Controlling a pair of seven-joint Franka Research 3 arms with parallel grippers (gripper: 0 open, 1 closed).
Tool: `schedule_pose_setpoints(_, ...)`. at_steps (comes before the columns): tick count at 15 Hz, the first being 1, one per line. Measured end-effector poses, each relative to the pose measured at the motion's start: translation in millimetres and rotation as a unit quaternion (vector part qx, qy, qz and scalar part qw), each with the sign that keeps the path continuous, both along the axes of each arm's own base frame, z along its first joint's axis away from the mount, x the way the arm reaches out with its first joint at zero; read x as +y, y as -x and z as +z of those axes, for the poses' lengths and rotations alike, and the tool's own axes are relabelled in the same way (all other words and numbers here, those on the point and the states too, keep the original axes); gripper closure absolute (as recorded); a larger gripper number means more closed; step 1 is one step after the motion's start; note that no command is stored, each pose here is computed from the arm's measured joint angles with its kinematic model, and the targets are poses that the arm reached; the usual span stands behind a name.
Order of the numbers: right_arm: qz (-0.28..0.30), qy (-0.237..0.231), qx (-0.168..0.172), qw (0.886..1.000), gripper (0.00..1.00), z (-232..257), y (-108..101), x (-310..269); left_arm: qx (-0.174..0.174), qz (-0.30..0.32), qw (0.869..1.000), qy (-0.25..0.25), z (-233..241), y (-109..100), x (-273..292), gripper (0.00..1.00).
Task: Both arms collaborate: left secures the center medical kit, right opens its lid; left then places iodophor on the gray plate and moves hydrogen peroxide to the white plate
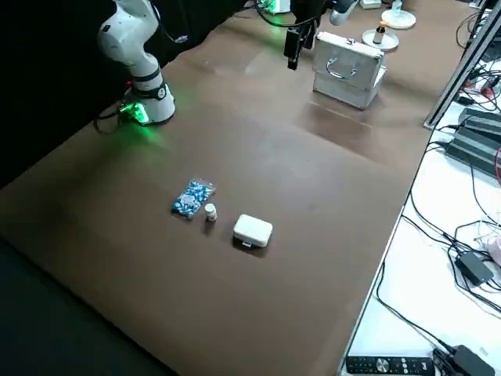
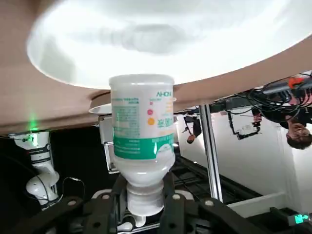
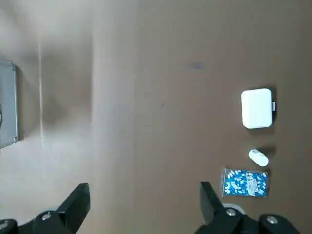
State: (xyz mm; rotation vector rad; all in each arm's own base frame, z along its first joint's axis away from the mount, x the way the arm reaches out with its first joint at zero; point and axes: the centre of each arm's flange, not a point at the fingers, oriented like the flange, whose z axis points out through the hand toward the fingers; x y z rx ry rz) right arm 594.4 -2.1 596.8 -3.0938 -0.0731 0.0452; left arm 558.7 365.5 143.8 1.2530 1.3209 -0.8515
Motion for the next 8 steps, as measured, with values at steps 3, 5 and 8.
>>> schedule_pose_setpoints(3, 0.0, 0.0, 0.0, 1.0, 0.0, 0, 0, 0, -0.008, 0.01, 1.0, 0.003, -6, 4, 5, 0.68)
schedule_pose_setpoints(5, 0.0, 0.0, 0.0, 1.0, 0.0, 0, 0, 0, -0.012, 0.017, 1.0, 0.001, -9, 4, 8, 0.68)
schedule_pose_setpoints(8, 0.0, 0.0, 0.0, 1.0, 0.0, 0, 0, 0, -0.016, 0.02, 1.0, 0.002, -14, 5, 8, 0.68)
